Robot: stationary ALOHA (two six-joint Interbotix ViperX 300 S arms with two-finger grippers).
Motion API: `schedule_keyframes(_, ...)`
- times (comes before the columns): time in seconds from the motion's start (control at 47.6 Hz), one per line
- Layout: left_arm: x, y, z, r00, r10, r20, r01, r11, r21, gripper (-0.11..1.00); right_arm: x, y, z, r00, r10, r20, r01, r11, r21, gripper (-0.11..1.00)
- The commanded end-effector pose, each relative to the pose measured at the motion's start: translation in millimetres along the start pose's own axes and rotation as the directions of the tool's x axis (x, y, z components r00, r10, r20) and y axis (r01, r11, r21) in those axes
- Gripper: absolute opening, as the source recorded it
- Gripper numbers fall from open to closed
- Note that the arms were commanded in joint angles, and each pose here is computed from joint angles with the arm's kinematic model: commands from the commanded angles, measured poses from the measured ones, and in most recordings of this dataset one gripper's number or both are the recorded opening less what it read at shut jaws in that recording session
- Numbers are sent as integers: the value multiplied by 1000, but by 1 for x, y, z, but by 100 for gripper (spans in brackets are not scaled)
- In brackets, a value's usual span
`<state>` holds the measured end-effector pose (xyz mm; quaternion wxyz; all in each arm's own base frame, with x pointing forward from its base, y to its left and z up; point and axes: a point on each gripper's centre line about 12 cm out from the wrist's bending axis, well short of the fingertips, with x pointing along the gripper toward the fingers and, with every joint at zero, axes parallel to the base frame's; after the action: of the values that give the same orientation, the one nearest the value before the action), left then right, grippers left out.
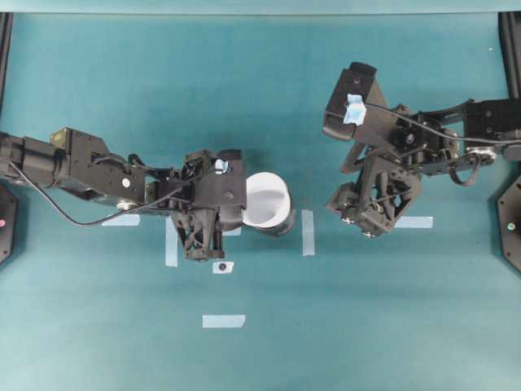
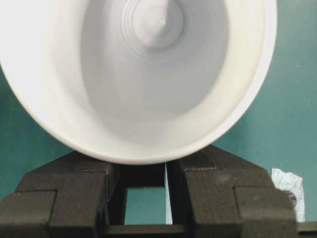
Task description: Holding the cup holder with the left arm, the right arm places the cup into the cup holder.
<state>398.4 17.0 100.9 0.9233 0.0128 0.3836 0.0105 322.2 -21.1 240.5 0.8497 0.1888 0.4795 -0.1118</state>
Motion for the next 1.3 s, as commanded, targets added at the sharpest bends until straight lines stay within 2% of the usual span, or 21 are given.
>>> schedule_keyframes(0.0, -12, 0, 22, 998, 2, 58, -2, 1000, 3, 25, -21, 4, 5, 997, 28, 66, -28, 1000, 4, 86)
schedule_keyframes(0.589, -13, 1, 26, 999, 2, 44, -2, 1000, 0, 26, -24, 4, 5, 997, 32, 76, -32, 999, 3, 86)
schedule_keyframes(0.652, -12, 1, 25, 1000, 1, 31, -1, 1000, 0, 34, -24, 4, 5, 997, 31, 75, -32, 999, 3, 86)
schedule_keyframes(0.799, -14, 1, 24, 1000, 1, 18, -1, 1000, 3, 76, -22, 3, 4, 997, 29, 72, -29, 1000, 2, 86)
schedule_keyframes(0.862, -15, 1, 26, 1000, 2, 23, -3, 1000, 3, 90, -22, 3, 3, 997, 29, 71, -30, 1000, 4, 86)
schedule_keyframes(0.904, -16, 1, 27, 1000, 2, 26, -2, 1000, 4, 91, -22, 3, 3, 997, 29, 69, -29, 1000, 4, 86)
schedule_keyframes(1.072, -16, 1, 26, 1000, 1, 21, -2, 1000, 6, 84, -22, 3, 3, 997, 29, 69, -29, 1000, 4, 86)
schedule_keyframes(1.282, -18, 1, 25, 1000, 2, 6, -2, 1000, 5, 84, -22, 3, 3, 997, 29, 69, -29, 1000, 4, 86)
